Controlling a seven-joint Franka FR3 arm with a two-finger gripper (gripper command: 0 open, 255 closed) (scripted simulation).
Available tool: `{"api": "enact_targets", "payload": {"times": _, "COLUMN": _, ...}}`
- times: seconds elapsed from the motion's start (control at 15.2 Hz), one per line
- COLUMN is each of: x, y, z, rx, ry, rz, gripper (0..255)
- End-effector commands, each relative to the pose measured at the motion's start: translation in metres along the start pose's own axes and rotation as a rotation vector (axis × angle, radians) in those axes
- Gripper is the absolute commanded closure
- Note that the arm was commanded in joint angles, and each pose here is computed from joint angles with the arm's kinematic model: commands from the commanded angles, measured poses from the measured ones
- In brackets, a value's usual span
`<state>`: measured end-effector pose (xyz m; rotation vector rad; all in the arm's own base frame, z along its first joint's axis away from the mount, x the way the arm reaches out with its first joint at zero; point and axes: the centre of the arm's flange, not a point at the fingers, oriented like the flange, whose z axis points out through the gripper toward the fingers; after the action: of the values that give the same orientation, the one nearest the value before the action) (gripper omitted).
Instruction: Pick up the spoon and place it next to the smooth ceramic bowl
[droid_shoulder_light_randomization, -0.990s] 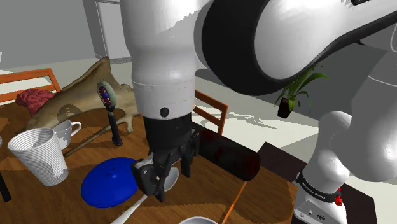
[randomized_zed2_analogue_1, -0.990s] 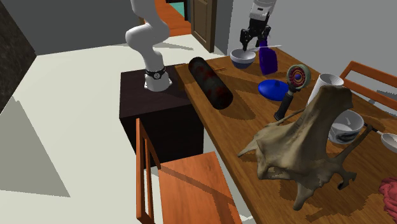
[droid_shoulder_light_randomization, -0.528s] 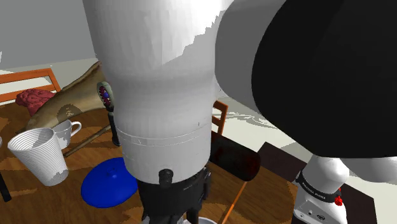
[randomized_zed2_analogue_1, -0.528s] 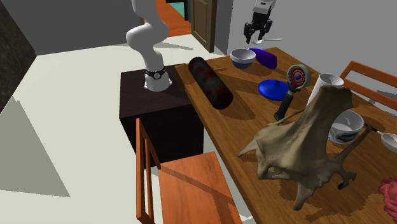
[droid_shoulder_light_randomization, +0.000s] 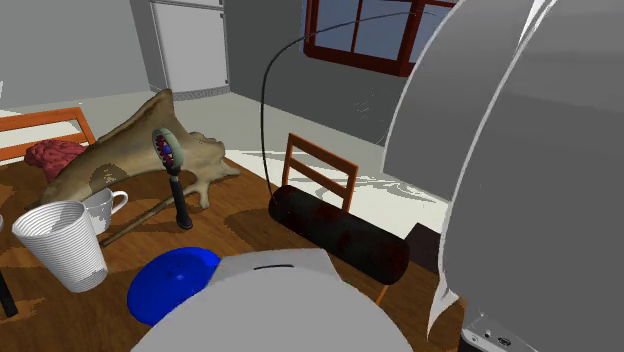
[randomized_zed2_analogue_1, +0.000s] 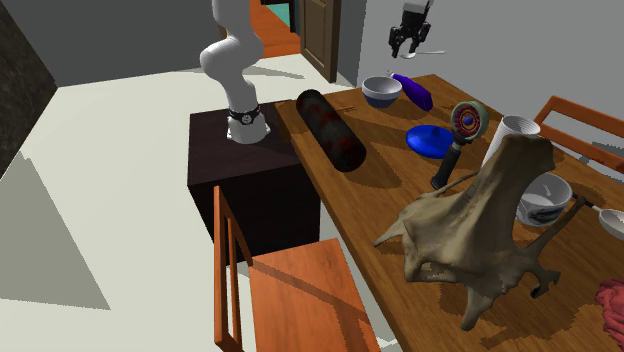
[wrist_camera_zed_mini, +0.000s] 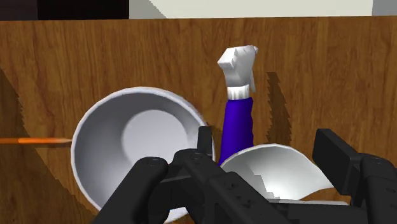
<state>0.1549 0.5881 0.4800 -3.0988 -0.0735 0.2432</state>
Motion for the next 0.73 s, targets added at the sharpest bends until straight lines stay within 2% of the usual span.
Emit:
{"api": "enact_targets", "payload": {"times": 0.0, "x": -0.023, "y": -0.017, "z": 0.004, "rx": 0.0, "ry": 0.0, "rz": 0.002, "gripper": 255}}
{"api": "enact_targets", "payload": {"times": 0.33, "x": -0.072, "y": -0.06, "z": 0.013, "rx": 0.0, "ry": 0.0, "rz": 0.002, "gripper": 255}}
{"api": "enact_targets", "payload": {"times": 0.66, "x": -0.073, "y": -0.062, "z": 0.035, "rx": 0.0, "ry": 0.0, "rz": 0.002, "gripper": 255}}
